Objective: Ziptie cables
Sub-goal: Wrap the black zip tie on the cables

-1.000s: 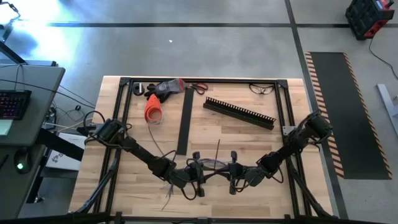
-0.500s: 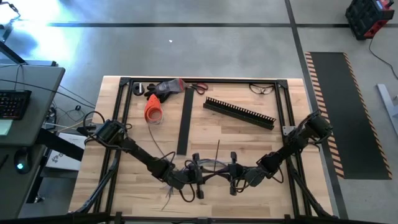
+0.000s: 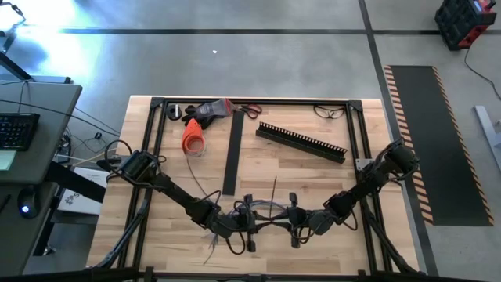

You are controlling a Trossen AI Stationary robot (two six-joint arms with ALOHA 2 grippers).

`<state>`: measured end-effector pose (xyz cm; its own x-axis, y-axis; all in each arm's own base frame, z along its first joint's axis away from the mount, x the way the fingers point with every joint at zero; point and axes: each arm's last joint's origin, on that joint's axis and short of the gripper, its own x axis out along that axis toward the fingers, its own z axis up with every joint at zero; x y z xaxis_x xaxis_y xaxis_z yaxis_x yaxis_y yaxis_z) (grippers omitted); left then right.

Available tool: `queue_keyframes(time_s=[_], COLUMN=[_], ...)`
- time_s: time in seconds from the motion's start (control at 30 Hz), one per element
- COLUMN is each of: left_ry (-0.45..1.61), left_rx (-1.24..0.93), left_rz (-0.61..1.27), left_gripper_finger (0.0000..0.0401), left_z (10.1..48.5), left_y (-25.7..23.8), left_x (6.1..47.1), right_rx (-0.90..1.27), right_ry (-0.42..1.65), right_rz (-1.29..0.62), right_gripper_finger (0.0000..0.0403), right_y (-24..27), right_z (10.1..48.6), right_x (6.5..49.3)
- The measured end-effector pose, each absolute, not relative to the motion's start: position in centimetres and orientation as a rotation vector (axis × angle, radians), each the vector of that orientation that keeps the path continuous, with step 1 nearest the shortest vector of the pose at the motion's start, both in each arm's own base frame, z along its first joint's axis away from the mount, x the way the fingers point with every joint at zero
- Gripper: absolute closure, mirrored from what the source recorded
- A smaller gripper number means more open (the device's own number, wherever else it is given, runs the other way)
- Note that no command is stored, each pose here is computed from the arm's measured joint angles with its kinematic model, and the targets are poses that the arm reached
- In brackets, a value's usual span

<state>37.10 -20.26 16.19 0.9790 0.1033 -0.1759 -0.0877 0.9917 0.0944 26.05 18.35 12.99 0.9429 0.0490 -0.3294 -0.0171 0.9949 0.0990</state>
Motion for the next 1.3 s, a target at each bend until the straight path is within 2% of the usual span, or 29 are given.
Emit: queue_keyframes(time_s=[0.2,0.33,0.5,0.8,1.0,1.17,1.3], left_ry=[0.196,0.216,0.255,0.269,0.270,0.267,0.272], left_rx=[0.041,0.010,-0.009,-0.047,-0.050,-0.045,-0.042], left_rz=[0.059,0.041,0.028,0.022,0.024,0.027,0.030], left_gripper_finger=[0.0401,0.0401,0.0401,0.0401,0.0401,0.0401,0.0401], left_z=[15.8,15.2,13.1,12.3,12.3,12.4,12.3], left_y=[-20.2,-20.0,-19.8,-19.7,-19.4,-19.2,-19.1], left_x=[37.3,37.5,37.9,38.0,38.2,38.3,38.4], right_rx=[0.097,0.145,0.212,0.381,0.488,0.483,0.466], right_ry=[0.466,0.488,0.477,0.487,0.554,0.614,0.571], right_rz=[-0.022,-0.143,-0.246,-0.398,-0.270,-0.312,-0.285], right_gripper_finger=[0.0258,0.0219,0.0203,0.0201,0.0185,0.0144,0.0134], right_y=[18.2,17.3,14.7,6.6,3.1,1.6,1.4], right_z=[13.8,15.4,16.1,12.6,10.9,8.7,7.7], right_x=[24.2,22.7,23.3,24.3,25.6,26.2,26.9])
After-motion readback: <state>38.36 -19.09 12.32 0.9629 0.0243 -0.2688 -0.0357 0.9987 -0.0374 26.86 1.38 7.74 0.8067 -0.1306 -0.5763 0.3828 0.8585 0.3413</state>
